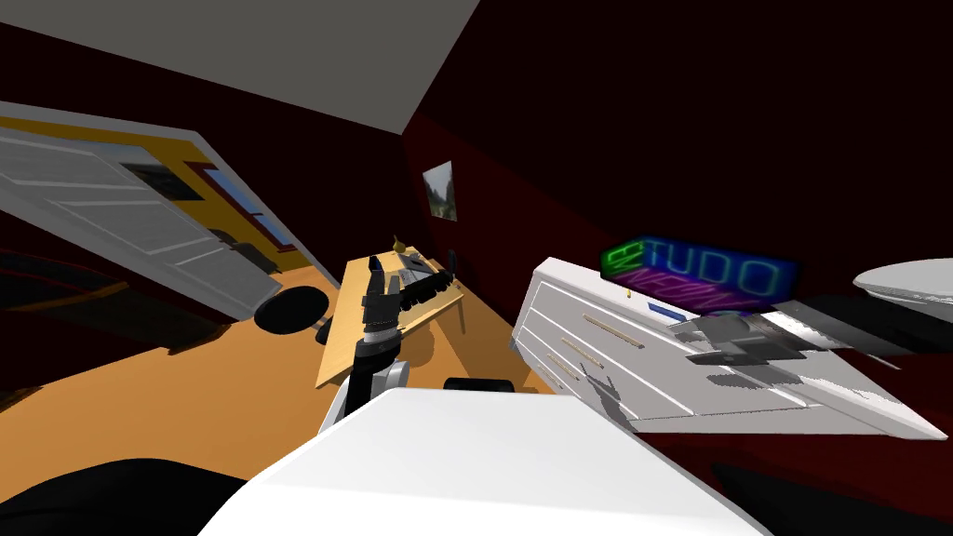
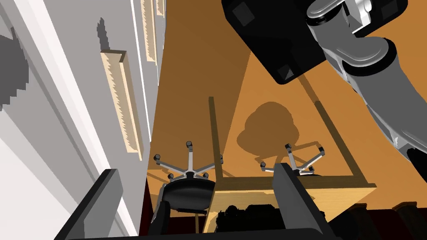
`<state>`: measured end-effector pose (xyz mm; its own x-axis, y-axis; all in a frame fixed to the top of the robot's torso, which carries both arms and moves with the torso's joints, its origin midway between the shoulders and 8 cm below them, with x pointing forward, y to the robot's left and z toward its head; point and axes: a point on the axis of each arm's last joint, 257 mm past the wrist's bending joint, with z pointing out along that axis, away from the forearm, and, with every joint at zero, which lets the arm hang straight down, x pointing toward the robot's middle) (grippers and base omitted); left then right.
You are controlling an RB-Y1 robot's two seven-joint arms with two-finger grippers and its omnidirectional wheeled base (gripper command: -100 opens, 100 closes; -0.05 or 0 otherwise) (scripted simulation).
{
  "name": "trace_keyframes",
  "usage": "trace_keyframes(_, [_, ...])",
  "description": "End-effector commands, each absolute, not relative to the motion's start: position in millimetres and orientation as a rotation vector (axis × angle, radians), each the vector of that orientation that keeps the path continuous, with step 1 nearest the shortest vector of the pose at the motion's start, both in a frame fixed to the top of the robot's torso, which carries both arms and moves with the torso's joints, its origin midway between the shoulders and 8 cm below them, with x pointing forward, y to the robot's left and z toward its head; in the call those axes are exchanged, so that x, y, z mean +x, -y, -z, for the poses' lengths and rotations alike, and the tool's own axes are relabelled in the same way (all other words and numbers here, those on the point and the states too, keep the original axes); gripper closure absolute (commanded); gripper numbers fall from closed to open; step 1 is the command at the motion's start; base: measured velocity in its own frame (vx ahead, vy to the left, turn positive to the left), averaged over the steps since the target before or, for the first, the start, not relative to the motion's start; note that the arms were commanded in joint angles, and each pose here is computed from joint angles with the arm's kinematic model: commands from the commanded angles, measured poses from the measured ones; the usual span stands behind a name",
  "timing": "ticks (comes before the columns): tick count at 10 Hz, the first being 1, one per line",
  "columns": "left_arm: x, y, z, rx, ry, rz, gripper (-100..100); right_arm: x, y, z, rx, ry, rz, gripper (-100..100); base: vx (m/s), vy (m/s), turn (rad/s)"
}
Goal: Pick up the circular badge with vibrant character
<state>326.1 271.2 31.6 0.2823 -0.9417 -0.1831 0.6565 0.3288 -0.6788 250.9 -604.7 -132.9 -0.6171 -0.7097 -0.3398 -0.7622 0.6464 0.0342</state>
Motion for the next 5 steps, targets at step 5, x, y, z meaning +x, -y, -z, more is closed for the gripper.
trace_keyframes(5, [326,-271,-32,-0.536,-0.630,1.141,0,189,677,65,-1.076,-2.759,-0.020,-100,0.035,-0.050,0.113])
